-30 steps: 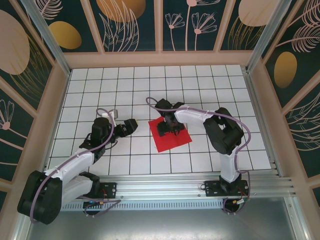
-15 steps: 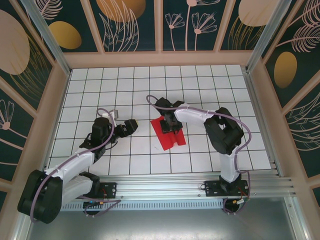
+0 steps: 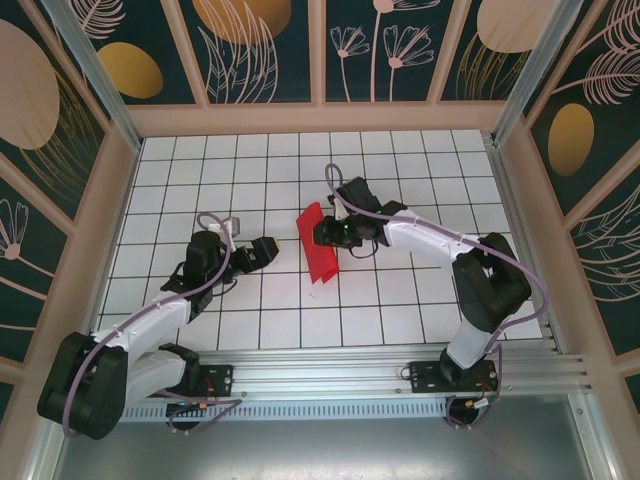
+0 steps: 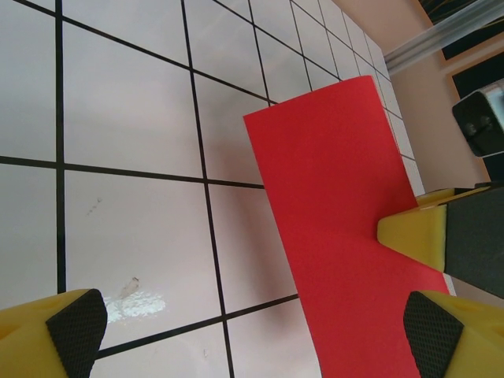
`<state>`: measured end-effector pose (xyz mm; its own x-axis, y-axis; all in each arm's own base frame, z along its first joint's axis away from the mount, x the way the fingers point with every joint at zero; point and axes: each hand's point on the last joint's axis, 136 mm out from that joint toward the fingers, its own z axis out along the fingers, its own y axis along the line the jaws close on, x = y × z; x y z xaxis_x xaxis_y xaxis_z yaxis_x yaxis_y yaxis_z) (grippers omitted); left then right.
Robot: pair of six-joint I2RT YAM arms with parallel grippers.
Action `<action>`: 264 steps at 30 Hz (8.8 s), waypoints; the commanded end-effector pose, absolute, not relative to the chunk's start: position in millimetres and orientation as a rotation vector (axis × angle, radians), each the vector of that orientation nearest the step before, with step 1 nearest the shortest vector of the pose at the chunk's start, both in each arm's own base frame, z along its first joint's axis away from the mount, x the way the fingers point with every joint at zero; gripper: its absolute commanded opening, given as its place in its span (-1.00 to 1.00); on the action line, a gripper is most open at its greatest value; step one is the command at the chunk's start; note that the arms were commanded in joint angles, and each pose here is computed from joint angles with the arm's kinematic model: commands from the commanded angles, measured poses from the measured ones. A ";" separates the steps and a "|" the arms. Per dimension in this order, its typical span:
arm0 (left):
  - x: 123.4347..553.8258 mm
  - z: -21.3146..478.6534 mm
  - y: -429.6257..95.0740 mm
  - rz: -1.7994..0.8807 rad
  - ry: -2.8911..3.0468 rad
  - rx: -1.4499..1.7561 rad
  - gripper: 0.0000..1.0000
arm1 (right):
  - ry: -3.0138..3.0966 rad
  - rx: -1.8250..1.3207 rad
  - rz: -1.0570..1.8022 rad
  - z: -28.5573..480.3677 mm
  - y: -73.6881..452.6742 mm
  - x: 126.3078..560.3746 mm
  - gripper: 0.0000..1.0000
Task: Fold a paper plane with a square sheet of paper (pick it up from the middle)
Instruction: Fold the square sheet of paper in half at the center of the table, then hold the square sheet of paper at the center of the table, then fold the square sheet of paper in half at the center of the table.
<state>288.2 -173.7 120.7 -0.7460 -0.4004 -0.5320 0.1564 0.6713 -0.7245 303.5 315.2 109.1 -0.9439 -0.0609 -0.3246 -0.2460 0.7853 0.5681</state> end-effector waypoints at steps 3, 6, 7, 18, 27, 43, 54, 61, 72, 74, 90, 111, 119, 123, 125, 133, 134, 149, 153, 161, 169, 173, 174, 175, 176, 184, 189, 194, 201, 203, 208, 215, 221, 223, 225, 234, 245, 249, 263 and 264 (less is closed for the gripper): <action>291.3 133.6 -184.1 -1.103 2.163 -0.151 0.97 | 2.713 -0.133 1.029 87.3 318.1 296.5 -0.18; 290.0 132.7 -186.6 -1.123 2.168 -0.144 0.97 | 2.728 -0.093 1.012 74.9 311.7 294.7 -0.11; 289.5 132.6 -187.3 -1.128 2.170 -0.142 0.97 | 2.732 -0.079 1.004 72.0 308.3 294.9 -0.11; 285.6 133.4 -195.3 -1.181 2.185 -0.104 0.93 | 2.771 0.029 0.810 55.3 261.2 299.3 0.32; 287.1 133.0 -208.2 -1.213 2.214 -0.073 0.60 | 2.785 0.020 0.701 52.3 238.7 301.9 0.31; 280.7 116.9 -250.8 -1.274 2.248 -0.149 0.33 | 2.847 -0.226 0.643 36.7 229.2 297.0 0.08; 281.1 107.8 -266.8 -1.281 2.265 -0.189 0.24 | 2.841 -0.100 0.712 30.9 235.8 298.6 0.08; 285.5 103.3 -266.0 -1.263 2.273 -0.236 0.17 | 2.872 -0.099 0.626 19.9 231.4 296.2 0.07; 284.1 103.1 -268.3 -1.270 2.276 -0.238 0.17 | 2.879 -0.045 0.610 12.9 228.3 296.2 0.06; 284.7 103.0 -268.5 -1.269 2.276 -0.239 0.16 | 2.869 -0.047 0.625 14.5 234.7 294.7 0.07; 285.7 103.3 -269.9 -1.266 2.278 -0.230 0.16 | 2.870 -0.044 0.630 11.7 240.0 295.8 0.10; 286.1 102.8 -272.1 -1.274 2.284 -0.221 0.09 | 2.927 -0.047 0.463 -12.5 240.9 286.5 0.09; 286.0 102.3 -273.2 -1.276 2.287 -0.218 0.05 | 2.924 -0.013 0.424 -14.1 235.3 287.6 0.08; 287.9 102.7 -270.6 -1.261 2.282 -0.236 0.03 | 2.907 0.010 0.443 -10.6 235.5 289.4 0.08; 287.7 102.6 -269.2 -1.254 2.279 -0.239 0.03 | 2.890 -0.013 0.507 -5.2 241.8 289.7 0.06; 286.1 100.5 -268.2 -1.251 2.287 -0.241 0.03 | 2.824 -0.046 0.715 19.8 248.8 291.0 0.04; 285.9 100.0 -267.8 -1.250 2.288 -0.242 0.03 | 2.820 -0.046 0.740 21.2 249.0 290.6 0.05; 287.3 97.4 -270.5 -1.257 2.296 -0.241 0.03 | 2.890 -0.172 0.643 4.2 257.2 283.8 0.12; 286.3 95.8 -270.2 -1.255 2.301 -0.238 0.03 | 2.890 -0.181 0.643 3.9 257.8 283.6 0.13; 287.7 97.9 -271.0 -1.258 2.295 -0.239 0.02 | 2.908 -0.139 0.587 -3.2 252.7 285.7 0.13; 292.7 96.6 -275.9 -1.252 2.313 -0.258 -0.11 | 2.932 -0.133 0.541 -12.7 247.0 281.8 0.13; 295.8 91.6 -283.7 -1.205 2.353 -0.268 -0.21 | 2.941 -0.121 0.520 -16.6 244.2 280.4 0.13; 295.8 90.0 -287.0 -1.192 2.367 -0.268 -0.24 | 2.942 -0.123 0.520 -16.8 244.6 280.0 0.12; 295.9 87.6 -289.9 -1.179 2.379 -0.275 -0.28 | 2.943 -0.122 0.516 -17.3 244.1 279.5 0.12; 296.1 86.2 -292.4 -1.173 2.386 -0.283 -0.31 | 2.942 -0.117 0.513 -17.4 243.5 280.3 0.13; 293.9 70.5 -317.5 -1.119 2.465 -0.333 -0.56 | 2.949 -0.119 0.505 -20.1 241.6 277.7 0.12; 292.8 60.8 -328.7 -1.132 2.493 -0.366 -0.67 | 2.950 -0.115 0.508 -21.6 241.6 277.0 0.13; 293.8 44.9 -331.1 -1.082 2.545 -0.389 -0.74 | 2.951 -0.119 0.507 -22.0 241.7 277.2 0.13; 294.9 33.3 -330.0 -1.018 2.590 -0.400 -0.81 | 2.959 -0.122 0.502 -23.6 241.4 276.6 0.13; 293.8 28.6 -329.5 -0.997 2.609 -0.397 -0.81 | 2.959 -0.123 0.503 -23.4 241.9 277.0 0.13; 293.7 18.4 -327.0 -0.900 2.655 -0.385 -0.85 | 2.959 -0.123 0.501 -23.8 242.4 277.9 0.13; 288.6 1.6 -320.9 -0.791 2.711 -0.375 -0.91 | 2.957 -0.125 0.501 -22.3 242.9 279.0 0.13; 282.8 -9.7 -314.9 -0.753 2.740 -0.384 -0.93 | 2.956 -0.129 0.503 -21.0 243.6 279.5 0.14; 281.2 -13.3 -310.9 -0.733 2.745 -0.390 -0.93 | 2.953 -0.132 0.509 -18.3 244.7 280.3 0.14; 278.9 -17.6 -308.2 -0.720 2.757 -0.392 -0.95 | 2.933 -0.135 0.524 -10.1 247.3 284.4 0.16; 274.3 -24.3 -304.0 -0.700 2.774 -0.392 -0.96 | 2.773 -0.108 0.670 55.5 248.9 305.8 0.24; 275.6 -23.7 -305.7 -0.700 2.773 -0.381 -0.96 | 2.738 -0.150 0.854 67.2 262.3 299.7 -0.45; 275.2 -25.1 -304.9 -0.693 2.777 -0.378 -0.96 | 2.759 -0.164 0.930 56.2 266.4 292.9 -0.58; 273.0 -30.3 -303.0 -0.677 2.791 -0.379 -0.96 | 2.845 -0.051 0.948 11.6 230.4 283.7 -0.58; 272.5 -30.5 -303.1 -0.677 2.793 -0.378 -0.96 | 2.849 -0.042 0.938 9.2 228.0 283.9 -0.58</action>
